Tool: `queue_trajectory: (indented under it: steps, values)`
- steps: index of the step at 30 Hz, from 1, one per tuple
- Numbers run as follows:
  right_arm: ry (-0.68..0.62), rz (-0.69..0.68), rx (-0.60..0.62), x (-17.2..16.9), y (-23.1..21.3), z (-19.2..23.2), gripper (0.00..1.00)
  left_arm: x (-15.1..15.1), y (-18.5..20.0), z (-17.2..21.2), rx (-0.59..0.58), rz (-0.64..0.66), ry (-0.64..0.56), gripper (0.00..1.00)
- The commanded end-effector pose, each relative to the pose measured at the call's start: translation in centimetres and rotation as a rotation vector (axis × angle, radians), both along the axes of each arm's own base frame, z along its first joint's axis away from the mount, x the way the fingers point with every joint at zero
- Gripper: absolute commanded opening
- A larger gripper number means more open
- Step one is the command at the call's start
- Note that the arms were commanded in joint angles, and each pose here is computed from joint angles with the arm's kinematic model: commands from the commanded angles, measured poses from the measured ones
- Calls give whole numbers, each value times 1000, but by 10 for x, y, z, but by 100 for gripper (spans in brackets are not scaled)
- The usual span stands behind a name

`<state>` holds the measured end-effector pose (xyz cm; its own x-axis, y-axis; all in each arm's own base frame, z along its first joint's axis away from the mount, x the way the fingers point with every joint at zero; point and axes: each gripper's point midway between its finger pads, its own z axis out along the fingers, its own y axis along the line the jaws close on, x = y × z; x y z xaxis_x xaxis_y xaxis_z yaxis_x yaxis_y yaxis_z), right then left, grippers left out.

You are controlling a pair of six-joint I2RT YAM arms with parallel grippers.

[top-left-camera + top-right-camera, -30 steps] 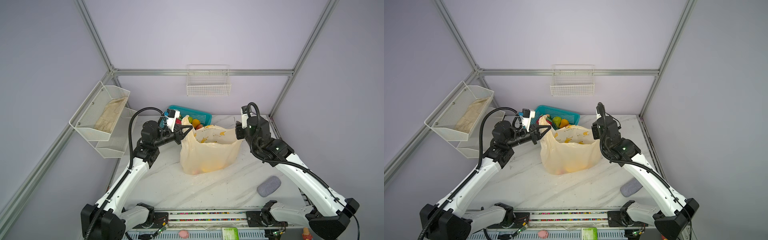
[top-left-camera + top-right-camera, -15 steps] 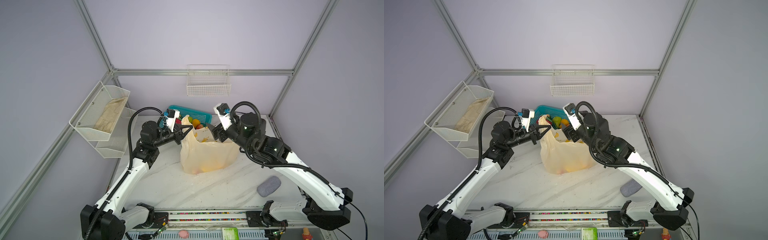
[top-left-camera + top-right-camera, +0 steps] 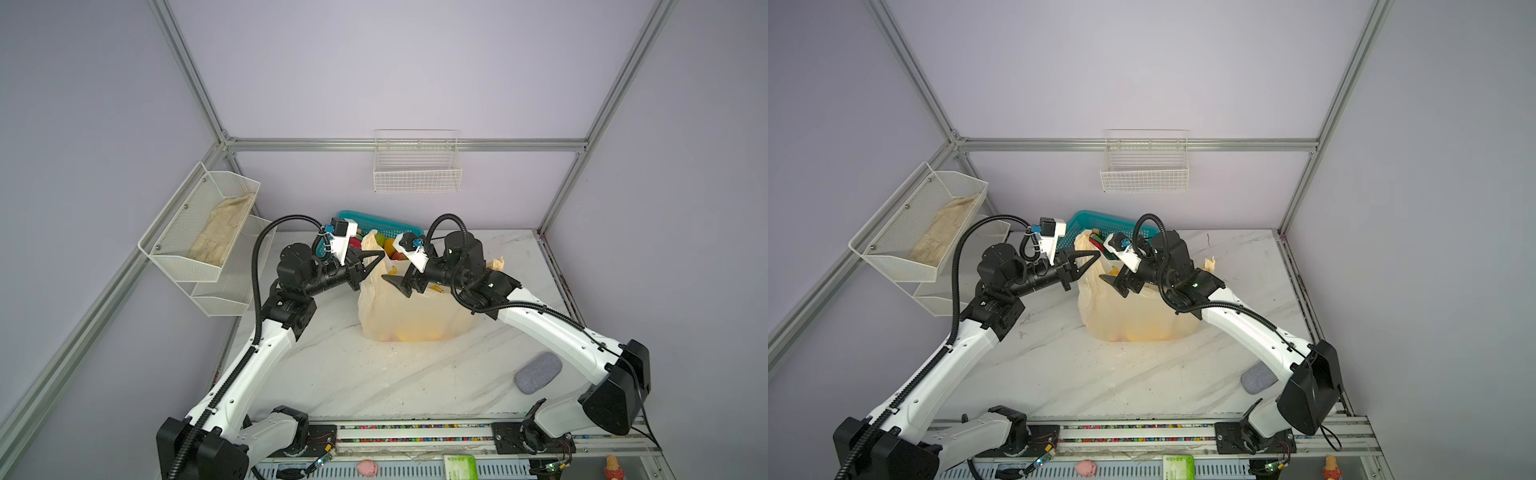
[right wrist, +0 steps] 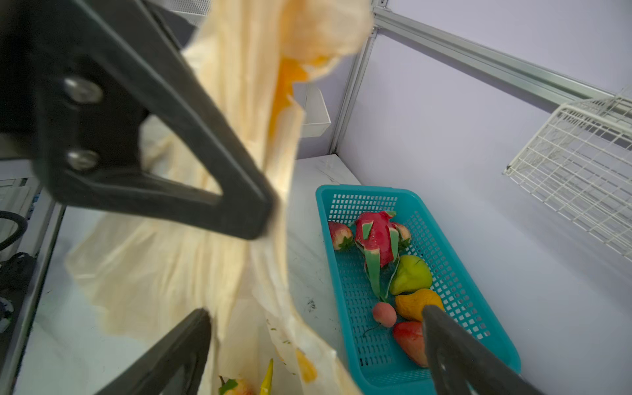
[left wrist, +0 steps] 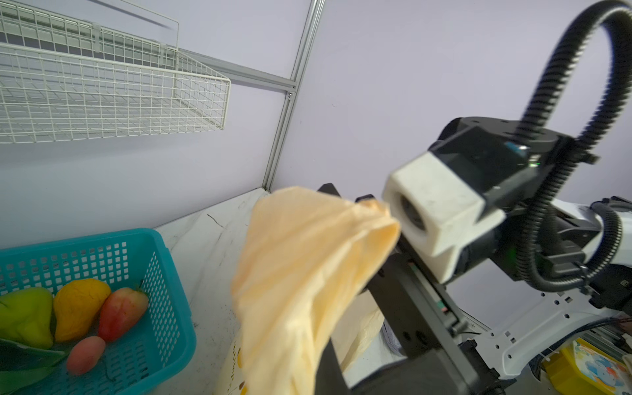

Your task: Place the fake fruits into the plastic bag and tie a complex knot

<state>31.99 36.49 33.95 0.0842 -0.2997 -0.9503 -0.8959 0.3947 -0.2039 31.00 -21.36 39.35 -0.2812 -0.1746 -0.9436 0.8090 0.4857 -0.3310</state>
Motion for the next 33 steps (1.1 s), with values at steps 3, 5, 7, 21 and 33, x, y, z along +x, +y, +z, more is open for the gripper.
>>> queue_trajectory:
  steps: [3,5,7,21,33]
  values:
    - [-15,230,71,-28,24,-2,97,-9,2,7,-14,-12,-34,0]
    - [30,249,94,-35,24,-13,94,-9,4,8,-23,-1,-25,0]
    - [53,266,146,-41,24,-15,92,-6,6,9,-34,19,-16,0]
    - [51,203,400,-57,34,12,86,-6,5,22,-148,101,86,0]
    - [96,260,368,-70,49,16,92,-5,4,22,-161,158,94,0]
